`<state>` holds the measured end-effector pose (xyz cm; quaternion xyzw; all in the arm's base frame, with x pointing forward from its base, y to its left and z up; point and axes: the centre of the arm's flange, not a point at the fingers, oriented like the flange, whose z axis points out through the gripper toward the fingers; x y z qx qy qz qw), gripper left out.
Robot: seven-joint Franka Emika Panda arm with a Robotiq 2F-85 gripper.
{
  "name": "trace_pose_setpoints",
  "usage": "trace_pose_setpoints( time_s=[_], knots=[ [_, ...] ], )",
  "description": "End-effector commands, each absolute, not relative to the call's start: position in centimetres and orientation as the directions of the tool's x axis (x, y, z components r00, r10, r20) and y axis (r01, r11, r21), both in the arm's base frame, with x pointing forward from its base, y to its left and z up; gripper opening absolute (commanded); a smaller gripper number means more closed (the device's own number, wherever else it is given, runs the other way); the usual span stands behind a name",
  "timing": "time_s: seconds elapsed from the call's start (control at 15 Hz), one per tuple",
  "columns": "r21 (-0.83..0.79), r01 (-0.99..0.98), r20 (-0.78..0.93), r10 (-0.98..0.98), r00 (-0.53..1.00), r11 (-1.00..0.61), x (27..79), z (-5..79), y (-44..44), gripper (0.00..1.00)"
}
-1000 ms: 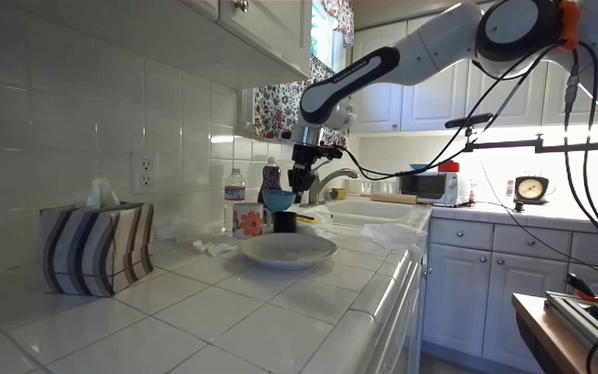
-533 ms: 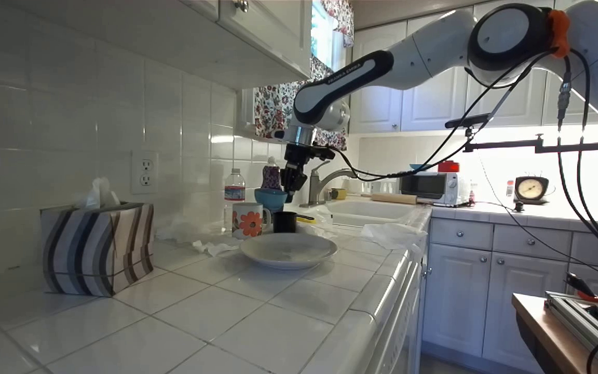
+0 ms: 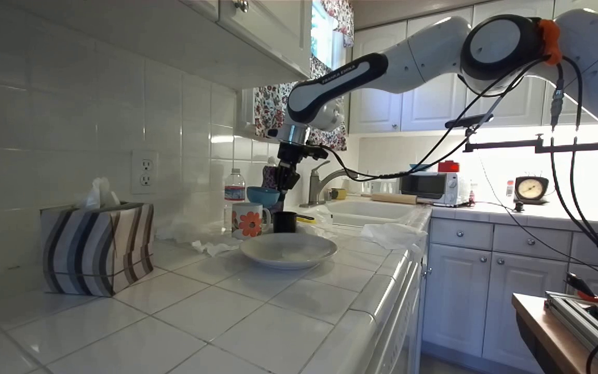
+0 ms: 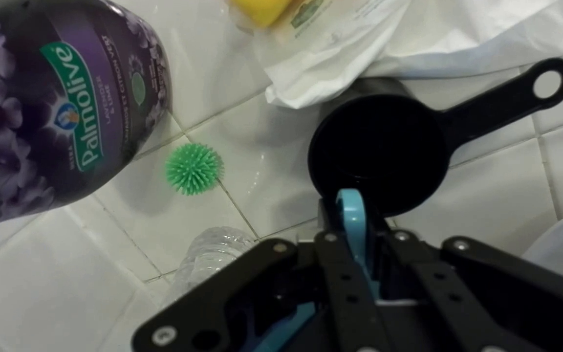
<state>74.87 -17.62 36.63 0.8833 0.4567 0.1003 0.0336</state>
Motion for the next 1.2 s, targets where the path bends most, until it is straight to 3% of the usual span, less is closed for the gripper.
trace_pose_setpoints(
  time_s=[0.0, 1.13],
  knots=[
    [0.154, 0.811, 0.142, 0.825, 0.547, -0.564, 77.0, 37.3, -17.8, 0.03],
    [0.160, 0.812, 0.137, 0.827, 0.544, -0.561, 80.4, 37.4, -18.4, 0.03]
  ],
)
